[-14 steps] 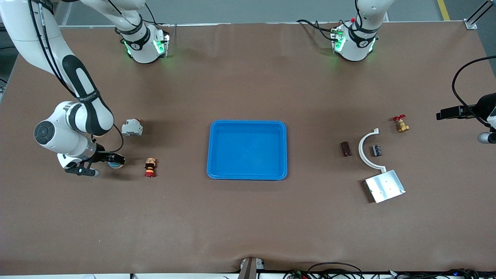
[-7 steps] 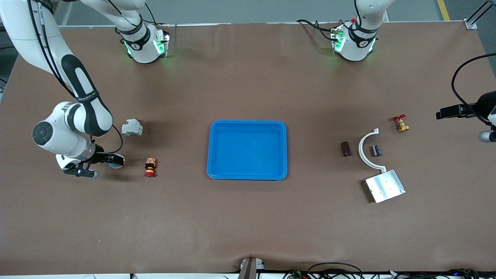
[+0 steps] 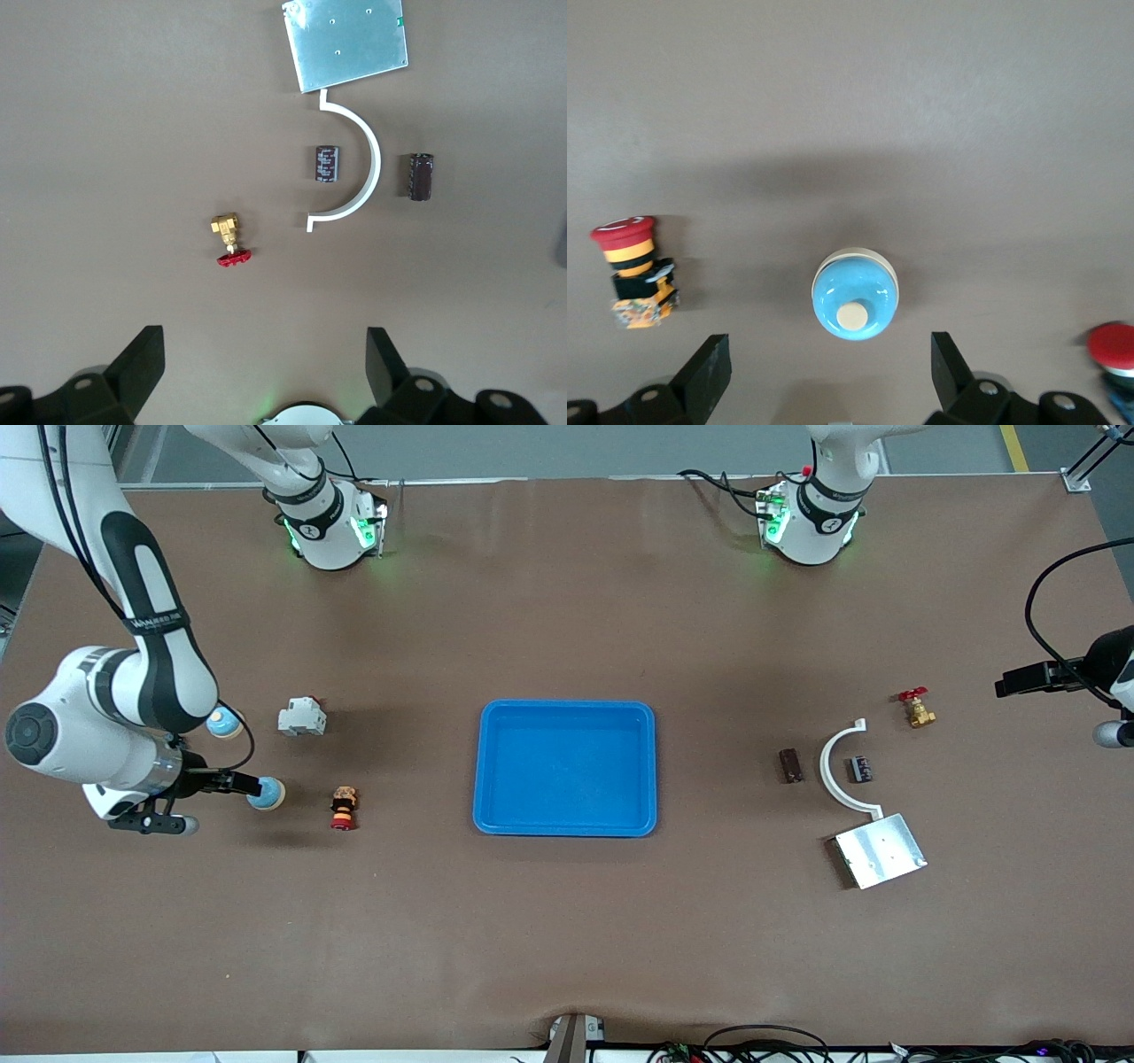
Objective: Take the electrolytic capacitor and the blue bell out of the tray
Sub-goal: 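Lower the bell beside the first bell while the left gripper withdraws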
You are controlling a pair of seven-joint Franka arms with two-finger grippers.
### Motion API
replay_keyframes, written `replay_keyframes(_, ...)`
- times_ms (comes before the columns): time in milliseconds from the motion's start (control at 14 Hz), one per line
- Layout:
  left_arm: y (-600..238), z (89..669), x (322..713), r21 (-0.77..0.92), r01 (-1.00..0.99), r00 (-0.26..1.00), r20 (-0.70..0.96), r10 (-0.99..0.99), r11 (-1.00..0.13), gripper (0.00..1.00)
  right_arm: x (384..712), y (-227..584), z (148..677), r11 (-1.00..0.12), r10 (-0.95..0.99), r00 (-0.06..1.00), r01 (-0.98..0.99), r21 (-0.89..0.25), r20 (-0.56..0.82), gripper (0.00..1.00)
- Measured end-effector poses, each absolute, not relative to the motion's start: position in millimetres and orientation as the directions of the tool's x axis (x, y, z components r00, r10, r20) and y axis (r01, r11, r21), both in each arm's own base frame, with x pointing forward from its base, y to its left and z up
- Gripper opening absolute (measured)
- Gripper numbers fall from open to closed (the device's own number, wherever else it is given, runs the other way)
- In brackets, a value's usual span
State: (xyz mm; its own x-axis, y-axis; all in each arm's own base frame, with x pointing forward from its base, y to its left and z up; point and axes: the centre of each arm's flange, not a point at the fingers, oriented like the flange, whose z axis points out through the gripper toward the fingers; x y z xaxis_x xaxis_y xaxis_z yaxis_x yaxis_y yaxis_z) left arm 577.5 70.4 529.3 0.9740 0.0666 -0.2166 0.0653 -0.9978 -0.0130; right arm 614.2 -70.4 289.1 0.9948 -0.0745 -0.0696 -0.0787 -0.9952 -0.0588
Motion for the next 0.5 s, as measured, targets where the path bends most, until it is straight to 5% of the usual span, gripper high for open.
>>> replay_keyframes(500, 54.5, 551.8, 581.8, 0.016, 0.071, 0.984, -0.167, 0.067, -0.997, 1.00, 612.0, -75.4, 390.9, -0.997, -0.061, 0.998, -0.062, -0.046, -0.026, 1.00)
